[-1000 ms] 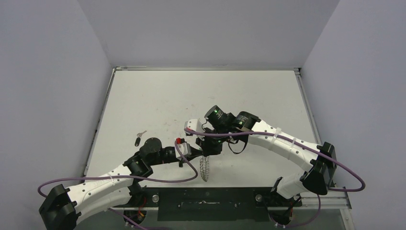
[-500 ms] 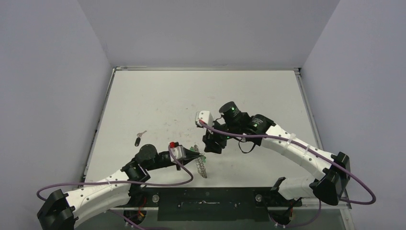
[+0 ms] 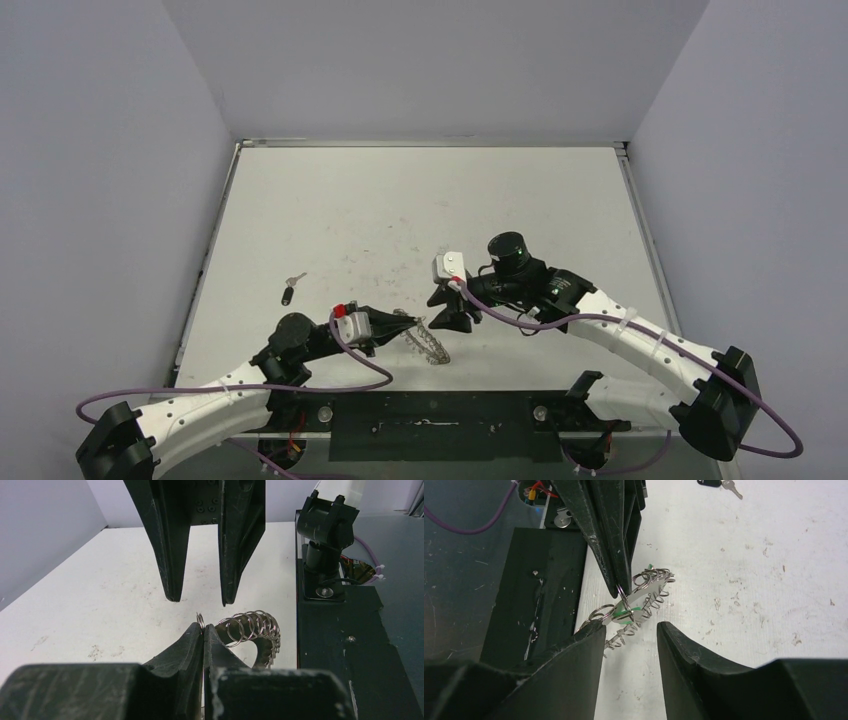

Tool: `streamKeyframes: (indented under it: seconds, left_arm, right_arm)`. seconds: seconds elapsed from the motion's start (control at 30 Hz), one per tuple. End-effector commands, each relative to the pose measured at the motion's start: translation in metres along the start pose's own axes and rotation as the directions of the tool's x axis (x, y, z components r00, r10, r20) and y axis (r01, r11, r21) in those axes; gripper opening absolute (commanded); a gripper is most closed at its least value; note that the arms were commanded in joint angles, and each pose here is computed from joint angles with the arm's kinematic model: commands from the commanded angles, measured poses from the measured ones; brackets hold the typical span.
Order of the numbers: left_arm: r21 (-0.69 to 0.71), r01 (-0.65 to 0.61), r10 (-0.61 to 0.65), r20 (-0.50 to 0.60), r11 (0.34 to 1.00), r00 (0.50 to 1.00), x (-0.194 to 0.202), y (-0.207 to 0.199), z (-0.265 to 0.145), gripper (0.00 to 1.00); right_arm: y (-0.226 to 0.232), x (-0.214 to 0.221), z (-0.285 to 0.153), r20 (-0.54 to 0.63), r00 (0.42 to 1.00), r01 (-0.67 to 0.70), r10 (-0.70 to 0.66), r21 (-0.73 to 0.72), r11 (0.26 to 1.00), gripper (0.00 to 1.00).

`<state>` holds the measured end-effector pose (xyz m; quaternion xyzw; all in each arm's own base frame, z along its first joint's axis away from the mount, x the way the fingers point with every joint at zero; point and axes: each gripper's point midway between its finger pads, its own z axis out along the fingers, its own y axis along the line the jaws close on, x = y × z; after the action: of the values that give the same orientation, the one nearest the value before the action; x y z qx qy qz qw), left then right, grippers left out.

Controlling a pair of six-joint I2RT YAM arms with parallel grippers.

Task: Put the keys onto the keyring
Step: Adjust the key on the keyring.

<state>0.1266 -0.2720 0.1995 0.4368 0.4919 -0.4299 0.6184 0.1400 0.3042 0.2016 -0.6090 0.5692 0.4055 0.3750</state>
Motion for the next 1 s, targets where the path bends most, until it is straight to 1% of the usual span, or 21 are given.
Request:
streamKeyframes:
  seconds: [0.0,0.23,0.37,0.4,0.5,0.63,0.77,0.87,0.9,0.97]
  left_arm:
    - [0.02,-0.056,0.053,0.149,0.998,0.987,-0.043,-0.003,0.004,0.0]
    - [0.026,-0.056,0.051,0.146,0.998,0.988,-0.043,-0.003,0.005,0.0]
    - [0.027,-0.056,0.051,0.147,0.998,0.988,-0.044,-0.003,0.005,0.0]
    - [0.029,-0.056,0.051,0.147,0.998,0.988,-0.044,-0.004,0.005,0.0]
    - [0.032,-0.054,0.049,0.144,0.998,0.988,-0.043,-0.004,0.006,0.0]
    - [0.028,-0.053,0.048,0.141,0.998,0.989,-0.043,-0.003,0.005,0.0]
    - [0.021,-0.055,0.051,0.135,0.998,0.99,-0.042,-0.002,0.004,0.0]
    - [0.004,-0.059,0.058,0.11,0.998,0.992,-0.039,0.0,0.003,0.0]
    - [0.0,-0.061,0.061,0.095,0.998,0.994,-0.038,0.001,0.002,0.03]
    - [-0.014,-0.066,0.067,0.062,0.998,0.996,-0.035,0.004,0.0,0.18]
  right_arm:
    - [0.003,-0.037,-0.001,0.155,0.975,0.166,-0.16,-0.021,0.986,0.42]
    - [0.005,-0.032,0.009,0.157,0.979,0.14,-0.128,-0.064,0.988,0.34]
    - [0.006,-0.029,0.017,0.144,0.982,0.136,-0.124,-0.078,0.988,0.33]
    - [0.007,-0.03,0.018,0.142,0.982,0.137,-0.125,-0.082,0.987,0.31]
    - [0.009,-0.027,0.022,0.125,0.984,0.143,-0.131,-0.092,0.985,0.22]
    - [0.008,-0.025,0.022,0.104,0.986,0.138,-0.129,-0.093,0.986,0.01]
    - [0.007,-0.024,0.019,0.087,0.988,0.133,-0.126,-0.078,0.988,0.0]
    - [0.007,-0.026,0.015,0.068,0.991,0.121,-0.116,-0.067,0.99,0.0]
    - [0.006,-0.026,0.014,0.055,0.993,0.112,-0.109,-0.059,0.992,0.0]
    - [0.005,-0.025,0.012,0.01,0.996,0.089,-0.088,-0.046,0.995,0.0]
